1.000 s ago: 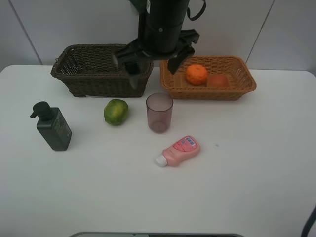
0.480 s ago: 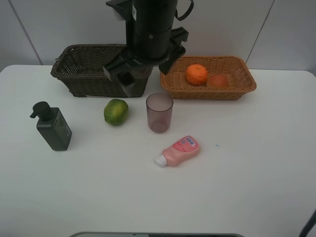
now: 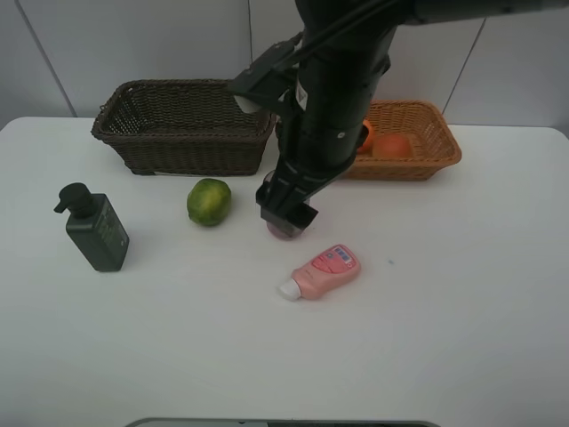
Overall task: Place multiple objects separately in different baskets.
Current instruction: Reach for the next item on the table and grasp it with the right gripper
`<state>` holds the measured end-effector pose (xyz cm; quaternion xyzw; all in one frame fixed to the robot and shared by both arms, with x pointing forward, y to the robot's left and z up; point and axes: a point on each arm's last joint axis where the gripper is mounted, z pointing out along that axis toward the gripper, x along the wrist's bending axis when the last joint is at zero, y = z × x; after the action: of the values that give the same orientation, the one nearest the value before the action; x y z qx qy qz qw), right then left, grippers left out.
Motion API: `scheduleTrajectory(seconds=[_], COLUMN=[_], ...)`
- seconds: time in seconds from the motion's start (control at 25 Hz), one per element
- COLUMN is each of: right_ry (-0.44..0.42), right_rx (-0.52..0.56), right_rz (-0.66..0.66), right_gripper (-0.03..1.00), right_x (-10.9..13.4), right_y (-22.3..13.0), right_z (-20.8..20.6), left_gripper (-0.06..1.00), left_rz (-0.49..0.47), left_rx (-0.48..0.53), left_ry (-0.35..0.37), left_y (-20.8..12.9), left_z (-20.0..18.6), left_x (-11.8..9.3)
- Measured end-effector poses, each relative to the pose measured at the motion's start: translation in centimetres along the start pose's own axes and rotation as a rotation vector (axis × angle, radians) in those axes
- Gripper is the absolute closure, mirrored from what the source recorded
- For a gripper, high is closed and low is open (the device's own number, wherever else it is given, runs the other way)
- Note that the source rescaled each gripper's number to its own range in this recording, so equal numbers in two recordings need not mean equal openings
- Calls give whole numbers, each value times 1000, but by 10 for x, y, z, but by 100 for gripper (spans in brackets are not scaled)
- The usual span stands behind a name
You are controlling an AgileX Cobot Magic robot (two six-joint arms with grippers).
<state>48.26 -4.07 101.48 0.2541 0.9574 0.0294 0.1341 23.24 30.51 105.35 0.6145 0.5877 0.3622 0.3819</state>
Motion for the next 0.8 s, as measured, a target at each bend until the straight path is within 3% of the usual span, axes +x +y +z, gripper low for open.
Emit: scheduleTrajectory(seconds=[0.32, 0.52, 0.8], right_ry=[88, 121, 89], right_rx=[47, 67, -30], right_rz=[-357, -490, -694], right_gripper=[5, 5, 5], right_x=[-1, -4, -4], right_y=[-31, -51, -61], right_z=[37, 58, 78], left_gripper=[3, 3, 3], left_rz=[0, 0, 0], left_rx=[0, 0, 0], left_ry=[0, 0, 0], left_y=[0, 0, 0], left_z=[0, 0, 0], left_x=[0, 0, 0])
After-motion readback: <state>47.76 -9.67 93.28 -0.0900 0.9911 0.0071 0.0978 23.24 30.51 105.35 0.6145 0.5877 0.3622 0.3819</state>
